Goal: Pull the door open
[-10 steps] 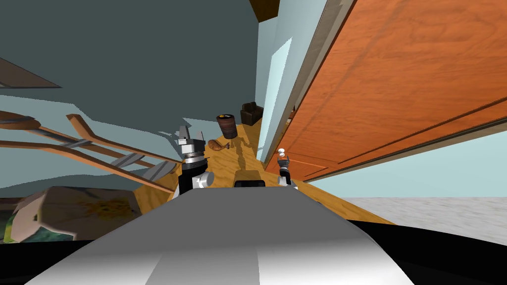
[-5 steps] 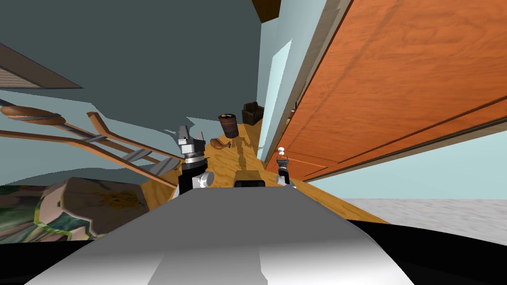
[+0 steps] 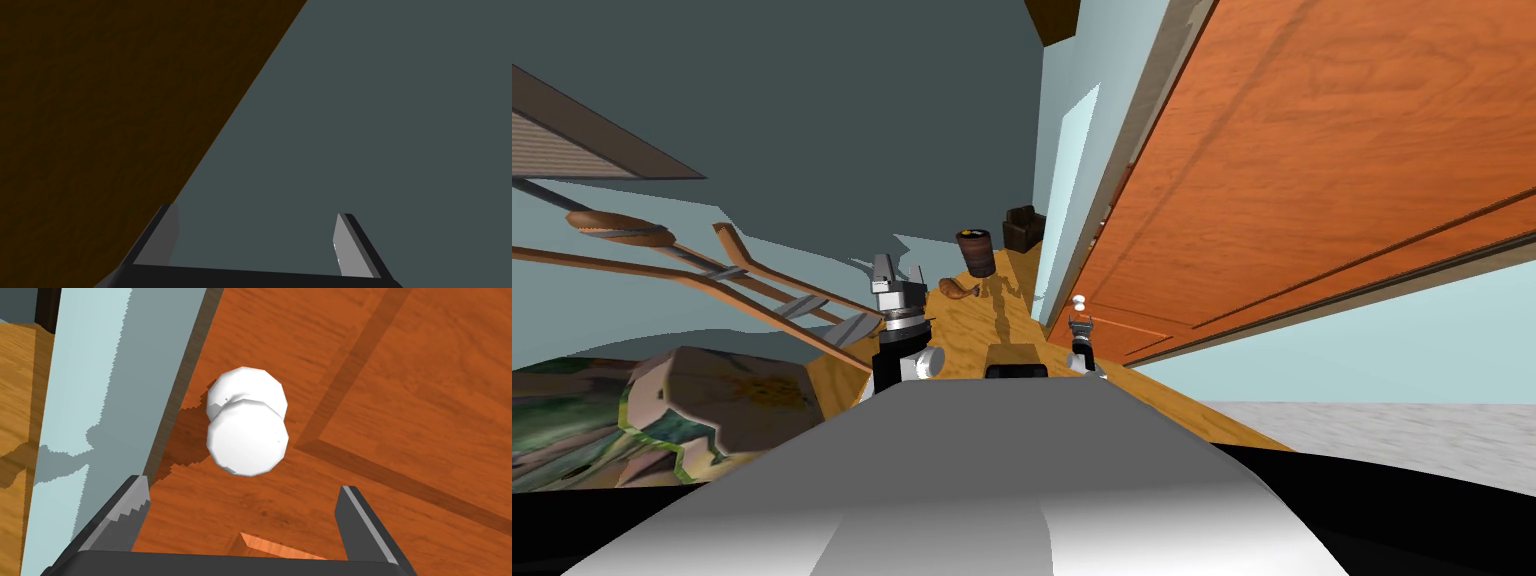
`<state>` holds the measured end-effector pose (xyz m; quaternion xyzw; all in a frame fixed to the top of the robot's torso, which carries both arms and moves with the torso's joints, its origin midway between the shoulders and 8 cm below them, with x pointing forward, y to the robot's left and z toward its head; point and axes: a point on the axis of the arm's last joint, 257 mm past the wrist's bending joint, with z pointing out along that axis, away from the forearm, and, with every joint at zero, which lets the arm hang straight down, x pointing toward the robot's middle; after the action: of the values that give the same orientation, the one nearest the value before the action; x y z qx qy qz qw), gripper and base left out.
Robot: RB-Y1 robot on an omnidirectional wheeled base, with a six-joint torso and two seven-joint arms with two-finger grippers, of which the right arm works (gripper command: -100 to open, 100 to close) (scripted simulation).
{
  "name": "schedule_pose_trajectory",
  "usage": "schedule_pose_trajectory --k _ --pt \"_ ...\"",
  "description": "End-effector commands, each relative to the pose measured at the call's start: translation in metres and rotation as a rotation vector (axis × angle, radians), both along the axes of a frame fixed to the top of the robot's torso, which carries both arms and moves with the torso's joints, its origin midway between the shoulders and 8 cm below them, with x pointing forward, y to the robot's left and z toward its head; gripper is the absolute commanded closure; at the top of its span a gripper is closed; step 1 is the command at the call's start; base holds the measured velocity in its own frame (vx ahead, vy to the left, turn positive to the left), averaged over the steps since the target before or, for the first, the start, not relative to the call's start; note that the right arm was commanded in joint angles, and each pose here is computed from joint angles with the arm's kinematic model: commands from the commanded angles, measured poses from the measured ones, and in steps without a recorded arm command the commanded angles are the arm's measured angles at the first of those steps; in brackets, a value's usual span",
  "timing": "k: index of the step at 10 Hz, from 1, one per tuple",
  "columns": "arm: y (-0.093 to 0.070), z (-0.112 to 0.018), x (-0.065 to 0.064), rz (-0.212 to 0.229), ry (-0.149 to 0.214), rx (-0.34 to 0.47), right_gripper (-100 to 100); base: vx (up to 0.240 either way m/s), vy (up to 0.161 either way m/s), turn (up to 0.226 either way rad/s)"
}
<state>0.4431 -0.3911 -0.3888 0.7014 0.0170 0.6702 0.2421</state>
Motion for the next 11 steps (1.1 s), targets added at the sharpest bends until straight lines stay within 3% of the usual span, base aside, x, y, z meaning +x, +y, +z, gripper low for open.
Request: schedule_pose_trajectory --k 1,3,11 --pt "0.001 0.000 0.000 -0.002 -0.012 0.041 -100 -0.063 -0.014 0.022" --pt "0.006 -0.001 0.002 -0.006 -0.038 0.128 -100 -0.068 -0.016 0.048" --pt "0.016 -0.003 0.006 -0.017 -0.107 0.356 -100 -0.064 -0.018 0.031"
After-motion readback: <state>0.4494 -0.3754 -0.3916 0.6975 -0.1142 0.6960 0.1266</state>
